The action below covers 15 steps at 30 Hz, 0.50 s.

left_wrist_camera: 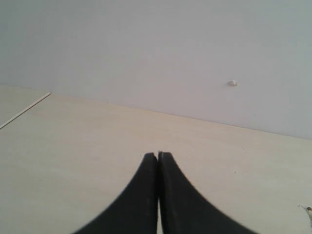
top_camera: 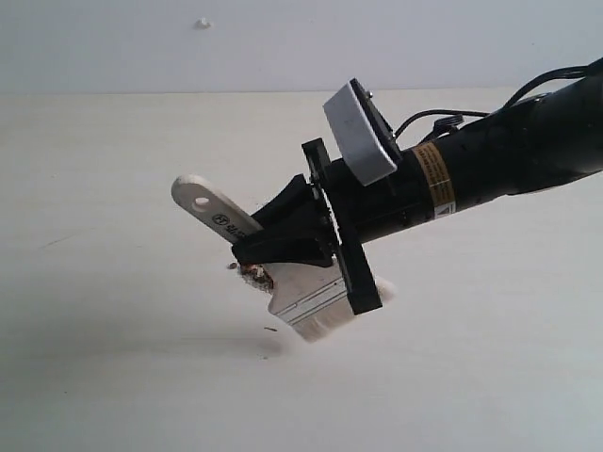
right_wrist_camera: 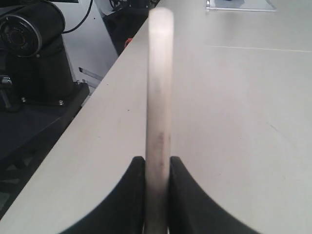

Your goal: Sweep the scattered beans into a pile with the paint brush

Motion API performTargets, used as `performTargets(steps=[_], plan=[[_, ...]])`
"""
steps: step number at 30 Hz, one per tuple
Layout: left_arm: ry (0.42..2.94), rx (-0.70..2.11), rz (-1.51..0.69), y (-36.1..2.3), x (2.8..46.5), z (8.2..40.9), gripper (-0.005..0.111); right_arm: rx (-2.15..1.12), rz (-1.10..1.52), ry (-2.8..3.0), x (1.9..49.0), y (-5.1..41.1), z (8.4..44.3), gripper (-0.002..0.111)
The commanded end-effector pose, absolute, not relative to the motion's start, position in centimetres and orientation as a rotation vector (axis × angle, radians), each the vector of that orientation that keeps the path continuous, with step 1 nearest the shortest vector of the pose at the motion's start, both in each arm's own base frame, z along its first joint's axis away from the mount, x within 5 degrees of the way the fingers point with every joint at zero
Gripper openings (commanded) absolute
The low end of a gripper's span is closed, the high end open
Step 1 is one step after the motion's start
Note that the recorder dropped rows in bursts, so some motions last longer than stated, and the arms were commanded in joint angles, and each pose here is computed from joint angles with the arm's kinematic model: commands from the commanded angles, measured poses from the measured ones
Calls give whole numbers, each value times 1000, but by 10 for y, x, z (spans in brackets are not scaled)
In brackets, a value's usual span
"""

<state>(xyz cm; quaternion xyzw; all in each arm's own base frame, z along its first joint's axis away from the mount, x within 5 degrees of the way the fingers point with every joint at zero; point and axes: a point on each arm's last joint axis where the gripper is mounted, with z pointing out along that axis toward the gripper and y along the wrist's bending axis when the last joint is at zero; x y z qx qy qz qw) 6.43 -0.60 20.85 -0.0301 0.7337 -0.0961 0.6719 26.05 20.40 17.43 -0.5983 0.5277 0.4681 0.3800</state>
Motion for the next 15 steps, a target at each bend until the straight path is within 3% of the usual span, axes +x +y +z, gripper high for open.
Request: performTargets(steps=[1,7,15], plan=[[1654,-71,-227,-6,64,207,0,-1521,1233,1383,265,203,156,0],[1654,-71,-227,-6,64,207,0,-1468,1237,1410,271,206,127,0],[1654,-71,-227,-6,64,207,0,-1445,1125,1309,281,209,119,0]])
